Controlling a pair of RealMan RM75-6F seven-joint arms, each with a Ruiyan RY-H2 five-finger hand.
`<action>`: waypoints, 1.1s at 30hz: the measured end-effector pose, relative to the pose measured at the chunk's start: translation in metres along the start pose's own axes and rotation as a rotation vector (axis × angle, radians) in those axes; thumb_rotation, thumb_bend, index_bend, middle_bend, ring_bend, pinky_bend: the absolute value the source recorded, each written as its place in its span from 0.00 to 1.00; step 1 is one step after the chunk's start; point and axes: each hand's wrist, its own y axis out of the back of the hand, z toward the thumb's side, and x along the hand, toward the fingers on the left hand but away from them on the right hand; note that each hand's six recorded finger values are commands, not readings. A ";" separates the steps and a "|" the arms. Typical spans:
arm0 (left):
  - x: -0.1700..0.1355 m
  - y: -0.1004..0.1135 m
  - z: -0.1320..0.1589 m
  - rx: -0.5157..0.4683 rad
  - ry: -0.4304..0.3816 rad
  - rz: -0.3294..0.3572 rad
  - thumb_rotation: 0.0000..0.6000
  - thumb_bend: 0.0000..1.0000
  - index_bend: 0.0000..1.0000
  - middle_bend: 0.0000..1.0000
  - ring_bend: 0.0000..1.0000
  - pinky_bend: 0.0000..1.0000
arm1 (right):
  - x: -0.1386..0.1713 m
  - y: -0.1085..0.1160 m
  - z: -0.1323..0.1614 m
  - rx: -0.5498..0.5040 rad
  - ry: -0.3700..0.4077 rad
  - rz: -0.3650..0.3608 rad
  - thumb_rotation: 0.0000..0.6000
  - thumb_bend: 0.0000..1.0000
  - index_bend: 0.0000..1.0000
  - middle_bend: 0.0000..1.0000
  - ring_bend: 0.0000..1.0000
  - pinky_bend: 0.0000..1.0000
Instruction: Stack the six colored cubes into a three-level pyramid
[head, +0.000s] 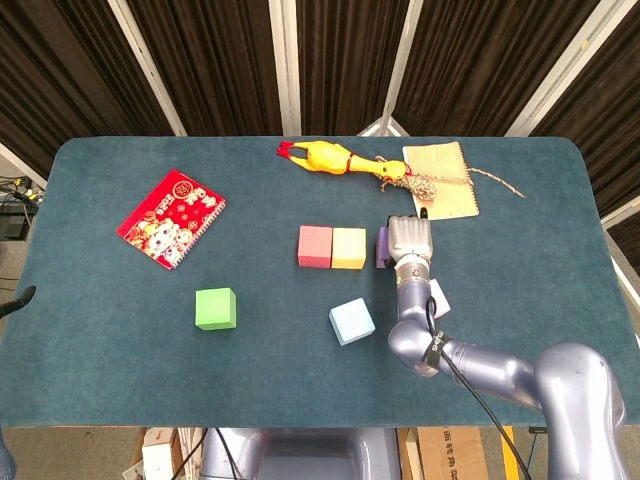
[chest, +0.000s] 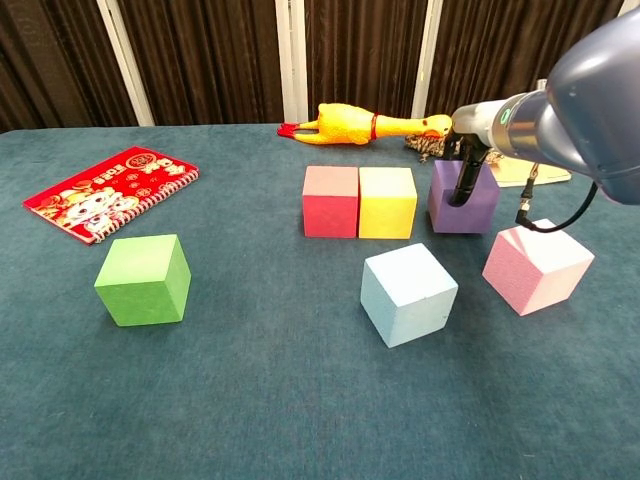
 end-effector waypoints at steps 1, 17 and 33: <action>0.000 0.000 0.000 -0.001 0.000 -0.001 1.00 0.16 0.15 0.02 0.03 0.06 | 0.000 0.000 0.000 -0.002 -0.004 -0.001 1.00 0.25 0.43 0.44 0.25 0.00; 0.001 0.001 -0.002 -0.004 0.004 0.001 1.00 0.16 0.14 0.02 0.03 0.06 | 0.004 -0.004 0.012 0.007 -0.014 0.016 1.00 0.25 0.43 0.44 0.25 0.00; 0.001 0.001 -0.003 -0.004 0.008 0.002 1.00 0.16 0.14 0.02 0.03 0.06 | 0.001 -0.004 0.018 -0.002 -0.020 0.012 1.00 0.25 0.43 0.44 0.25 0.00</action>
